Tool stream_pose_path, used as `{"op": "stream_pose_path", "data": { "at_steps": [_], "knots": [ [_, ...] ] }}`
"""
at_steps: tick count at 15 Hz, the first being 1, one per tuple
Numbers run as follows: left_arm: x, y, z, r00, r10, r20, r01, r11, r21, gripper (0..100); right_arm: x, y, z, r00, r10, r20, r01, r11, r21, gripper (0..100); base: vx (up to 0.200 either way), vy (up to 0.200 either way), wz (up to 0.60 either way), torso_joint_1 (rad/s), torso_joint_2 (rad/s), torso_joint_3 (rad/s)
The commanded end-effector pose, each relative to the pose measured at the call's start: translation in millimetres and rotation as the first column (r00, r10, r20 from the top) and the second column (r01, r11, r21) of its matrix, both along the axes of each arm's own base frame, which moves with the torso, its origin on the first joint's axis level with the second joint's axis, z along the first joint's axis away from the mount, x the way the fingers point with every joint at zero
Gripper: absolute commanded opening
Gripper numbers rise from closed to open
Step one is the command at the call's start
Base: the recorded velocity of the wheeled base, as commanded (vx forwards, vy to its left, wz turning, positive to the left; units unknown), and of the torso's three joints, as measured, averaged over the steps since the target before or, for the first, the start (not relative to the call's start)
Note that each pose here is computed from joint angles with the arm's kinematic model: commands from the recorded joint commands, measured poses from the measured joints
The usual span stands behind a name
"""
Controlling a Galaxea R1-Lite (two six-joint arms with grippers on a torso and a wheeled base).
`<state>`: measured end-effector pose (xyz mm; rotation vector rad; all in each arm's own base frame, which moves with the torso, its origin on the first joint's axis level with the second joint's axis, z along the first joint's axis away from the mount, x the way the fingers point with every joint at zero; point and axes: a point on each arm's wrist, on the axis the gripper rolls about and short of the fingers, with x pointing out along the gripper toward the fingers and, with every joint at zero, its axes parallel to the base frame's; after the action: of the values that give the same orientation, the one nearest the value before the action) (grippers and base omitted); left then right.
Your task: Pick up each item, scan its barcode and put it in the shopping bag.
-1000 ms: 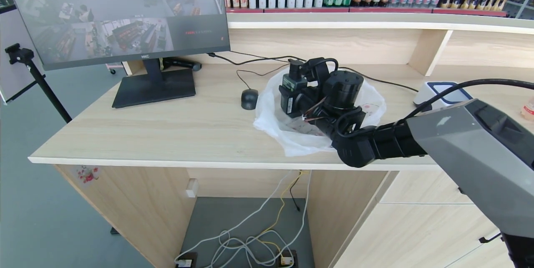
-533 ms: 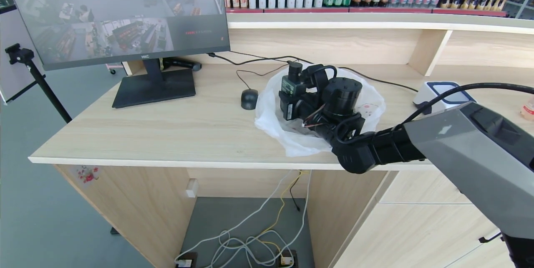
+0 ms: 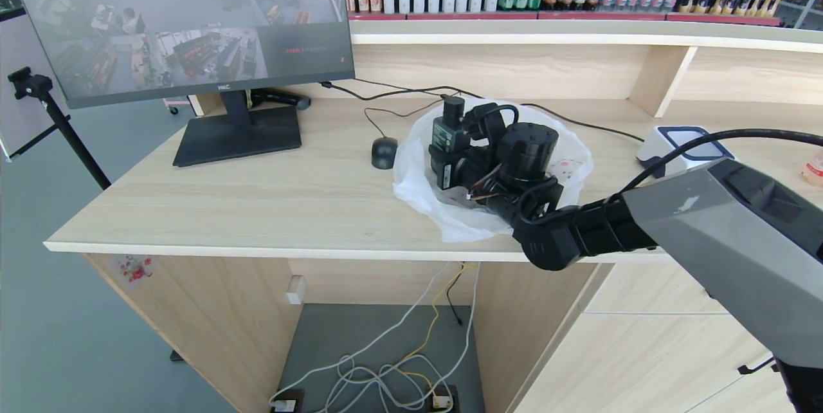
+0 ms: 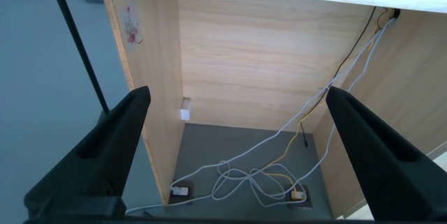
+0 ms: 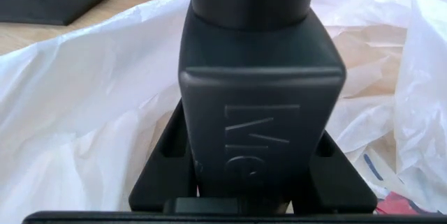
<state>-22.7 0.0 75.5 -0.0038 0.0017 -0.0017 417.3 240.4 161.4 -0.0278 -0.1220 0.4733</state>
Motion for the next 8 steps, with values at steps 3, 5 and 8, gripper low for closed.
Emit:
{"op": "stream_pose_path", "data": {
  "at_steps": [3, 5, 8],
  "knots": [
    [0.0, 0.0, 0.0, 1.000, 0.000, 0.000, 0.000, 1.000, -0.001, 100, -4.0, -1.6, -0.8, 1.000, 0.001, 0.026, -0.001, 1.000, 0.014, 100, 0.000, 0.000, 0.00, 0.000, 0.00, 0.000],
    [0.0, 0.0, 0.0, 1.000, 0.000, 0.000, 0.000, 1.000, -0.001, 100, -9.0, -4.5, 3.7, 0.999, 0.002, 0.042, -0.004, 1.000, 0.025, 100, 0.000, 0.000, 0.00, 0.000, 0.00, 0.000],
    [0.0, 0.0, 0.0, 1.000, 0.000, 0.000, 0.000, 1.000, -0.001, 100, -19.8, -10.4, 8.6, 0.997, 0.014, 0.073, -0.017, 0.999, 0.042, 100, 0.000, 0.000, 0.00, 0.000, 0.00, 0.000]
  ]
}}
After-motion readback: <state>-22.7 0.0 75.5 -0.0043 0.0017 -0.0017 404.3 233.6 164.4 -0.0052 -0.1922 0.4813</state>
